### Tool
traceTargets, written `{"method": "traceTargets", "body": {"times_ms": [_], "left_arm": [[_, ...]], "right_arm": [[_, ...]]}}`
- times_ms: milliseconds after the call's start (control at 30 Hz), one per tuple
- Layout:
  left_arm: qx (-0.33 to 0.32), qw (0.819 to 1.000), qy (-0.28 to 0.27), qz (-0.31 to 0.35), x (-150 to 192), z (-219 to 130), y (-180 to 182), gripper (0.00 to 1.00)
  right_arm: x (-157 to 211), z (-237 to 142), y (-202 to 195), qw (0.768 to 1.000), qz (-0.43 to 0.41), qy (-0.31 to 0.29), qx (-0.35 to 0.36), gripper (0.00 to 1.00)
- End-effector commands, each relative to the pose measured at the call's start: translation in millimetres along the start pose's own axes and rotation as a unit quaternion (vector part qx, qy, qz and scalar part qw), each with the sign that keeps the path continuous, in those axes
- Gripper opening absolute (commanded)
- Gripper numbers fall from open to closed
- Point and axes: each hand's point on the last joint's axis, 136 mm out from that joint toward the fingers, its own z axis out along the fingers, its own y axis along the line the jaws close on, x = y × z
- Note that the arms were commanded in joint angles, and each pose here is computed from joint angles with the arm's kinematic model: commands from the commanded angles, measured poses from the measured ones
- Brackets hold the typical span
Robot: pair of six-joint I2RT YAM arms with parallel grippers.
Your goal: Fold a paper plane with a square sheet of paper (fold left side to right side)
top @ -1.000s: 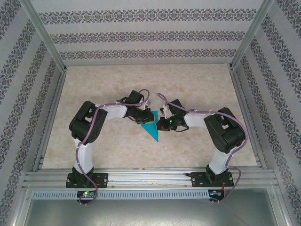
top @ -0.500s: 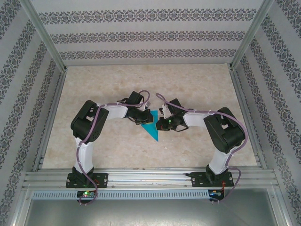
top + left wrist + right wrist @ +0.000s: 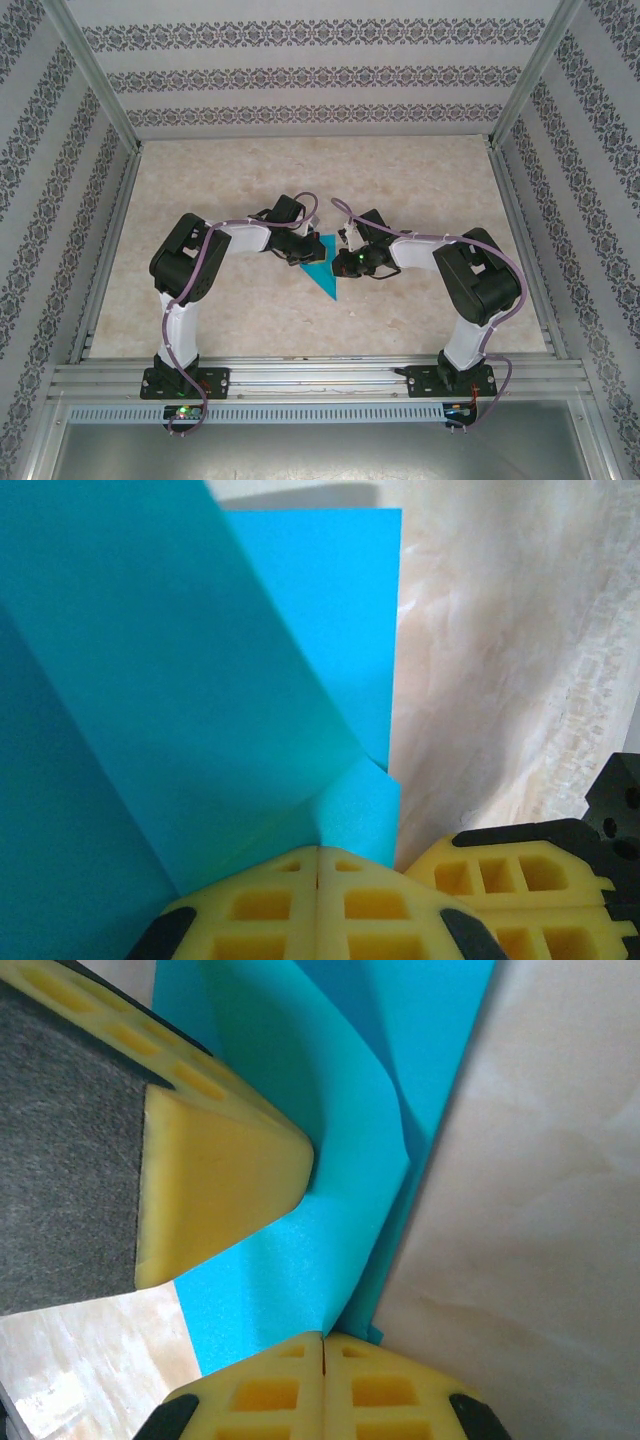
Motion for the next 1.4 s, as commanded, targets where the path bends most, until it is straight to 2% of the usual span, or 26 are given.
{"method": "traceTargets", "body": {"times_ms": [0,367,467,533,667,767,1033,1367], "left_arm": [[-0.066,0.997,0.031,-0.031,28,11,44,0.03],[-0.069,0.996,0.031,-0.036,28,12,47,0.02],[-0.070,0.996,0.031,-0.036,28,12,47,0.02],[-0.070,0.996,0.031,-0.036,29,11,47,0.02],[-0.070,0.996,0.029,-0.035,28,10,47,0.02],[-0.072,0.996,0.029,-0.037,28,10,48,0.02],[-0.073,0.996,0.029,-0.037,28,10,48,0.02],[-0.073,0.996,0.028,-0.038,28,9,49,0.02]], "right_arm": [[17,-1,-22,0.998,0.031,0.025,0.047,0.05],[-20,-42,23,0.998,0.021,-0.048,-0.037,0.35],[-18,-54,24,0.997,0.024,-0.054,-0.045,0.38],[-12,-57,28,0.997,0.025,-0.047,-0.059,0.32],[7,-53,48,0.993,0.030,-0.011,-0.113,0.11],[23,-42,60,0.990,0.035,0.024,-0.136,0.00],[42,-13,53,0.989,0.048,0.059,-0.123,0.00],[58,-1,37,0.990,0.062,0.077,-0.099,0.00]]}}
